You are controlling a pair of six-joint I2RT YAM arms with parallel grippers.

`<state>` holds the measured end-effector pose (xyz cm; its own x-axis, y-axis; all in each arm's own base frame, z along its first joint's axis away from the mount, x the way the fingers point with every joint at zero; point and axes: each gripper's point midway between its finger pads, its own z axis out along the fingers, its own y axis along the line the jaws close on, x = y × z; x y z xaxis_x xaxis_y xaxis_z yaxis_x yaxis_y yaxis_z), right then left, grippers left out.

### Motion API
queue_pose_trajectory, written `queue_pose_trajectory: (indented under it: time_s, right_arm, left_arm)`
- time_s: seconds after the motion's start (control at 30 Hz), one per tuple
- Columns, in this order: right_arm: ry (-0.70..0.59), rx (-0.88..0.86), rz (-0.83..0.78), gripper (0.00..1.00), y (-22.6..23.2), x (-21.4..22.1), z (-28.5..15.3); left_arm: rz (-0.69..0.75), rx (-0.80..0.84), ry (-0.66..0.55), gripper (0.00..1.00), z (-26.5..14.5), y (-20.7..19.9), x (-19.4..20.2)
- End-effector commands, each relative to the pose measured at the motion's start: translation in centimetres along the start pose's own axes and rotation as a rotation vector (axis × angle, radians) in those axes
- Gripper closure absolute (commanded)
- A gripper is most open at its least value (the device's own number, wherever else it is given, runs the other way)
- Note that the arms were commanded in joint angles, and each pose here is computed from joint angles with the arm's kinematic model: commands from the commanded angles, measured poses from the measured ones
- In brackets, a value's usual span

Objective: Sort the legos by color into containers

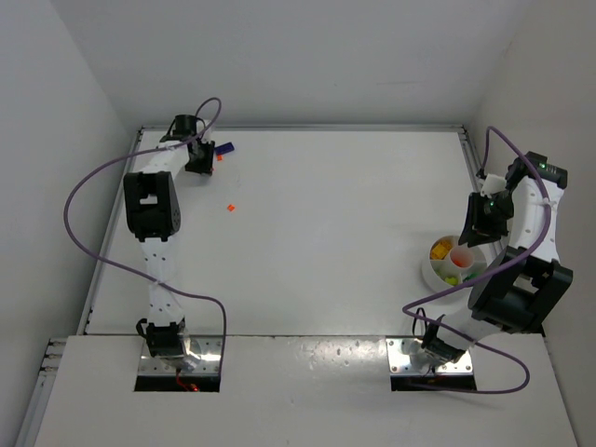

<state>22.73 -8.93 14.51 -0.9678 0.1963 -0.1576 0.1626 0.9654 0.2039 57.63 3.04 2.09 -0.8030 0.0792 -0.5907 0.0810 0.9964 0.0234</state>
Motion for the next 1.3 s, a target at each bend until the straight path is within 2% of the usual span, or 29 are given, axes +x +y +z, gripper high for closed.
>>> queue_pose_trajectory:
  time_s: [0.0, 0.5, 1.0, 1.27]
  right_arm:
    - [-0.055, 0.003, -0.031, 0.73, 0.4, -0.9, -1.2]
    - [-0.049, -0.008, -0.029, 0.73, 0.5, -1.0, -1.3]
    - [-0.049, -0.008, -0.029, 0.73, 0.5, -1.0, -1.3]
    - [-0.049, -0.008, -0.029, 0.73, 0.5, -1.0, -1.3]
  left_arm:
    - [0.016, 0.012, 0.105, 0.58, 1.8, 0.1, 3.5]
    - [0.103, 0.110, 0.122, 0.57, 3.2, -3.0, 3.9]
    - [0.152, 0.141, 0.146, 0.57, 3.3, -4.6, 4.1]
    - [0.148, 0.157, 0.164, 0.51, 3.1, -5.4, 4.6]
